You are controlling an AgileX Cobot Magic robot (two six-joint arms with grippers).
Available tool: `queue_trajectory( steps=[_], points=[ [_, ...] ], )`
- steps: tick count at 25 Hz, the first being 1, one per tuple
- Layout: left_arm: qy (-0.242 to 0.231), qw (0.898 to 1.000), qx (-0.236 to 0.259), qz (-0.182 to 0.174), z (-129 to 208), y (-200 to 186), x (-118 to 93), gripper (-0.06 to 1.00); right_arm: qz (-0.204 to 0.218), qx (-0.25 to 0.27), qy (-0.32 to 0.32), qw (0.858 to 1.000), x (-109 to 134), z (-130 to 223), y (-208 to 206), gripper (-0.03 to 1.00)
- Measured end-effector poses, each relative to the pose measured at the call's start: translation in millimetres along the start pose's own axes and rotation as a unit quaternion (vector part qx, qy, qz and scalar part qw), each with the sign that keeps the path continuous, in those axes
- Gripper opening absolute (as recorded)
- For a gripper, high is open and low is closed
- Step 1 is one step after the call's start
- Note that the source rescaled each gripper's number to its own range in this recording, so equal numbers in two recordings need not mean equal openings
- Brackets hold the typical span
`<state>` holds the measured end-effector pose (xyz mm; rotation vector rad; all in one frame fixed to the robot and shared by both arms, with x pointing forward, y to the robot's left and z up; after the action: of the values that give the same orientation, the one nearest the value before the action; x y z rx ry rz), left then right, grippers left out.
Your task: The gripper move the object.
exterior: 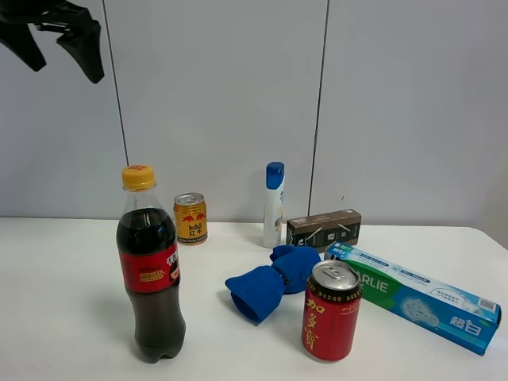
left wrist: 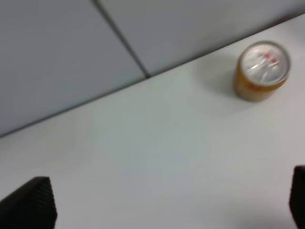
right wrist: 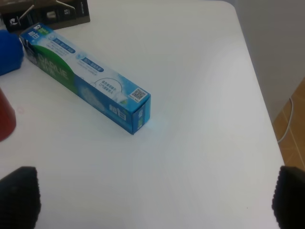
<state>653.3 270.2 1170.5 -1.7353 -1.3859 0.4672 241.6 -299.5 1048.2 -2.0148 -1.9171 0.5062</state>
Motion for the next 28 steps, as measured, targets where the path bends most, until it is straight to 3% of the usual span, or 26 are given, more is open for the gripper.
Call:
queue_trajectory(
  steps=[6, 12, 15, 22, 28],
  points=[
    [-0.048, 0.997, 0.055, -0.015, 46.7, -6.1, 29.1, 1.00, 0.000, 0.000, 0.000, 1.000, 0.0, 0.0, 0.0, 1.00],
    [-0.093, 0.991, 0.090, -0.025, 103.8, -40.0, 31.9, 1.00, 0.000, 0.000, 0.000, 1.000, 0.0, 0.0, 0.0, 1.00],
    [-0.115, 0.989, 0.094, -0.027, 136.7, -65.9, 22.4, 1.00, 0.000, 0.000, 0.000, 1.000, 0.0, 0.0, 0.0, 1.00],
    [-0.163, 0.985, 0.047, -0.022, 206.5, -124.7, -19.4, 1.00, 0.000, 0.000, 0.000, 1.000, 0.0, 0.0, 0.0, 1.00],
    [-0.164, 0.984, -0.032, -0.063, 267.9, -161.5, -62.5, 1.00, 0.000, 0.000, 0.000, 1.000, 0.0, 0.0, 0.0, 1.00]
  ],
)
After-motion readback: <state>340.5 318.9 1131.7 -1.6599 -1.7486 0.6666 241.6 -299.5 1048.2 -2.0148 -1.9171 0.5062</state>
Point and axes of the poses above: a point on each arm's last joint axis where the gripper is mounted, y pointing out along that axis toward the gripper, x along the wrist's bending axis when the last joint is at zero, z = x × y, the point moved 1 cm from there along y, pointing out along that axis toward the gripper, and after that the axes turned 3 degrees about y, right-handed, at the moved point
